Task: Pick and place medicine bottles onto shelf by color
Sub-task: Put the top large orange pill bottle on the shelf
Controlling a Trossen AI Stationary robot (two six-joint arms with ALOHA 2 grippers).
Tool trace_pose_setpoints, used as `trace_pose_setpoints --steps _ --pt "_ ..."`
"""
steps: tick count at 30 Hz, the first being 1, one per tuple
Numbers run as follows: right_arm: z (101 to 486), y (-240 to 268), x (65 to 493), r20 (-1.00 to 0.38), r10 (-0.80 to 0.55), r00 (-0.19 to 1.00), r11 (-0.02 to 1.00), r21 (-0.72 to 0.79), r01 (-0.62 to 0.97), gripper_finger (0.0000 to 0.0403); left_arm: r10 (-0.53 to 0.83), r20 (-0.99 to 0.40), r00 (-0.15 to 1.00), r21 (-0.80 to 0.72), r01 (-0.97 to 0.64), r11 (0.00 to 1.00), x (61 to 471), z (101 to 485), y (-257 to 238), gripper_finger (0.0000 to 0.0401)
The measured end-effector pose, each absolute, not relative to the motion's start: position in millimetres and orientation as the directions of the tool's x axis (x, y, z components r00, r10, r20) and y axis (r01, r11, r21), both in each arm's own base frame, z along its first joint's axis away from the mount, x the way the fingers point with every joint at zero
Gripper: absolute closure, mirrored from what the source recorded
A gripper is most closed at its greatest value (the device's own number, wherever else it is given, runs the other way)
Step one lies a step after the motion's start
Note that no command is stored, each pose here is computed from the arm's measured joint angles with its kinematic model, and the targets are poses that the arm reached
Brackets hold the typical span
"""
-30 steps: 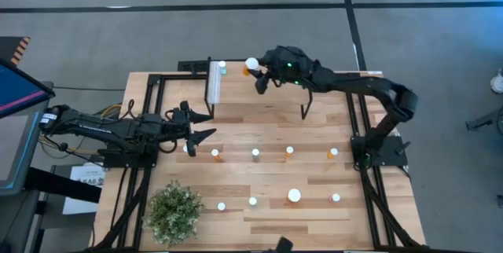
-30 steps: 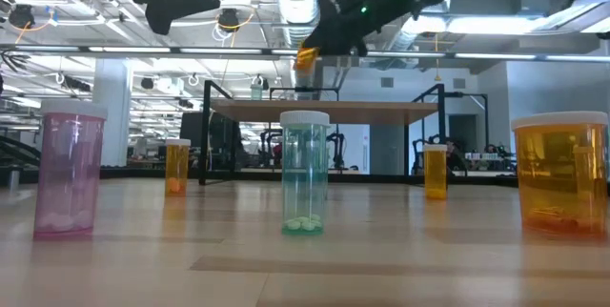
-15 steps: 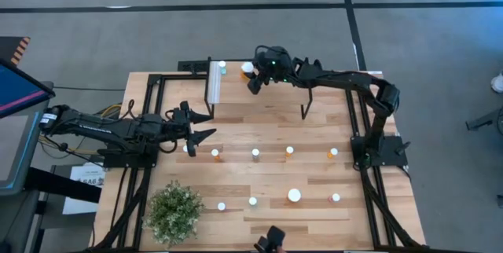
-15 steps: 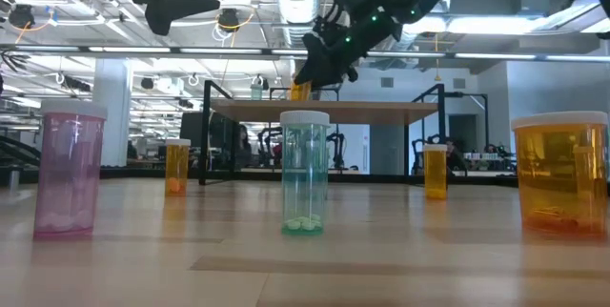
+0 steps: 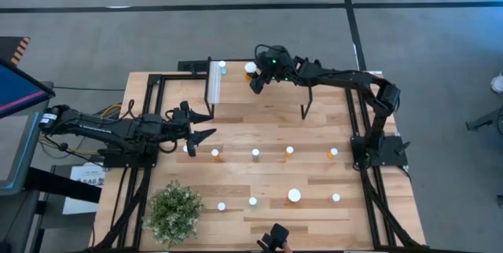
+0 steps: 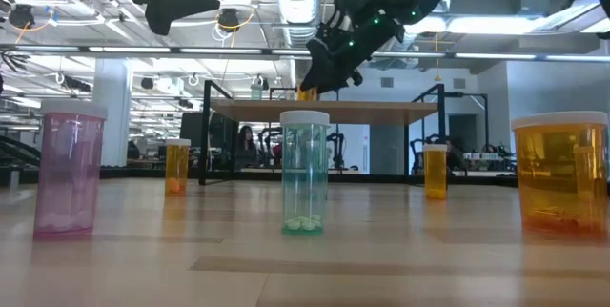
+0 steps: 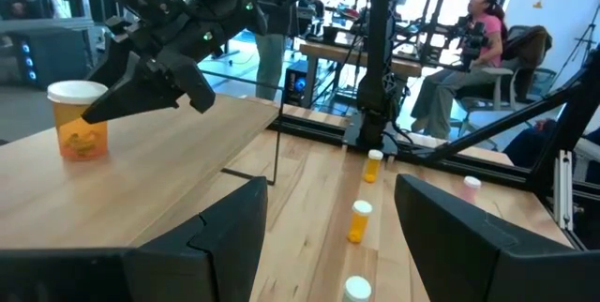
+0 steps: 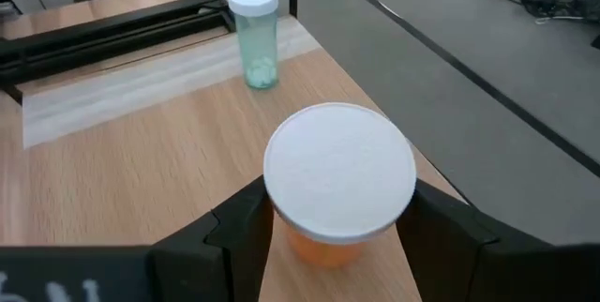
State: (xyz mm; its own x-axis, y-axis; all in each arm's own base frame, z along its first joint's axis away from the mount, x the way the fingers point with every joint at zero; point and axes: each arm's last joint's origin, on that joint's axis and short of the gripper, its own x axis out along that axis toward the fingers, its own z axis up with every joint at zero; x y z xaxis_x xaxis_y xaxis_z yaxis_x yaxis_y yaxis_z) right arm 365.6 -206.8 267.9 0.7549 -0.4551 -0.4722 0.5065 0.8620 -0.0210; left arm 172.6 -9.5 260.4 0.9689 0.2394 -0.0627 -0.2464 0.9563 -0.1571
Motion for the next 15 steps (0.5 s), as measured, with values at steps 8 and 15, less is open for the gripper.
trace_pose_setpoints --steps 8,15 --pt "268.4 -205.6 364.8 -0.480 -0.452 0.752 0.866 -0.035 0.499 0.0129 0.239 -0.063 0.969 -0.167 -0.247 0.955 172.6 260.4 -9.5 0.0177" --pt "290.6 -196.2 352.8 -0.469 -0.451 0.759 0.869 -0.037 0.494 0.0108 0.237 -0.071 0.969 -0.170 -0.246 0.954 172.5 259.6 -9.6 0.0177"
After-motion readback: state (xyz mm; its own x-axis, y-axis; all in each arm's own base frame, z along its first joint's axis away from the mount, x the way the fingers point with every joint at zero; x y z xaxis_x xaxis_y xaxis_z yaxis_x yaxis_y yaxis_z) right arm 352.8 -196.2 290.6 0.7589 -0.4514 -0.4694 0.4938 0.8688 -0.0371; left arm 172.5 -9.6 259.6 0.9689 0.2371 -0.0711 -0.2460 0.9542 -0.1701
